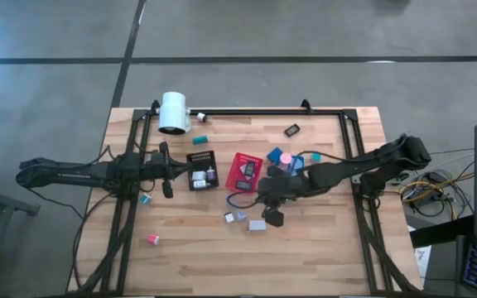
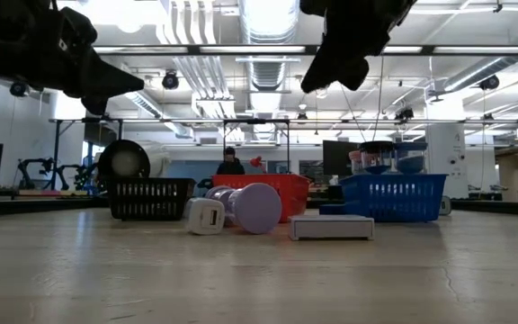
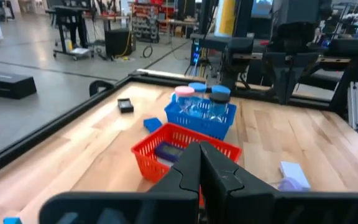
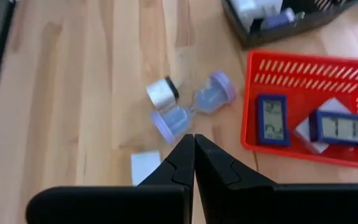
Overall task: Pick & Place Office items
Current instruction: Put the white digital clock into the red bin
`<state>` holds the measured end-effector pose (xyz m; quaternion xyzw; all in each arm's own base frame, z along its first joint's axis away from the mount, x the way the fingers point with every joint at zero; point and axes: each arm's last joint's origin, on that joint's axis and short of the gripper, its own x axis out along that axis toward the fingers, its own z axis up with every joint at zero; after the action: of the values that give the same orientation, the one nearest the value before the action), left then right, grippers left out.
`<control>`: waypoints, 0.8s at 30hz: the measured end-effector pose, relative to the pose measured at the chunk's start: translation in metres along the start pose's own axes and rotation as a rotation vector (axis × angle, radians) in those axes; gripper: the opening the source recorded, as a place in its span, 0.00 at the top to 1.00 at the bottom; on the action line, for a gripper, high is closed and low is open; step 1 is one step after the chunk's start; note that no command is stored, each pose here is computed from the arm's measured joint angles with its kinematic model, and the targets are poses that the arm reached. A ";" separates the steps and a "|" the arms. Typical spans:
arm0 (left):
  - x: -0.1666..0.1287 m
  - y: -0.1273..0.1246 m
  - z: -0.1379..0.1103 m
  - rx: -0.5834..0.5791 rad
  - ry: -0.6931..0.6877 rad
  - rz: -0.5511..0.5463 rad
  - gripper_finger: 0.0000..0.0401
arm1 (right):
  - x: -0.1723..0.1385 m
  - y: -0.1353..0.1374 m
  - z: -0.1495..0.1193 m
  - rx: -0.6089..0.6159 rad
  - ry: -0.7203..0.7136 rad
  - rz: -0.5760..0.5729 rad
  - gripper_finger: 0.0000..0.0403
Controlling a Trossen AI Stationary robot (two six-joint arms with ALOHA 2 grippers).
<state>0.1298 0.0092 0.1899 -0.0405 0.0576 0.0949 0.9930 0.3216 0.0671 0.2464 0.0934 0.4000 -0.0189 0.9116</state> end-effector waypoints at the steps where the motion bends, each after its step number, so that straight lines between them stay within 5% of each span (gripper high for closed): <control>1: 0.000 0.000 0.000 0.001 0.001 0.000 0.99 | 0.003 0.002 0.001 -0.004 0.022 -0.007 0.98; 7: 0.000 0.000 0.004 0.006 -0.023 -0.002 0.99 | 0.017 0.013 0.014 -0.035 0.103 -0.025 0.95; 24: 0.000 -0.001 0.007 -0.067 -0.053 -0.007 0.99 | 0.015 0.021 0.028 -0.110 0.166 -0.031 0.65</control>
<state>0.1303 0.0091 0.1969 -0.0713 0.0281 0.0945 0.9926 0.3545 0.0830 0.2572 0.0381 0.4760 -0.0031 0.8786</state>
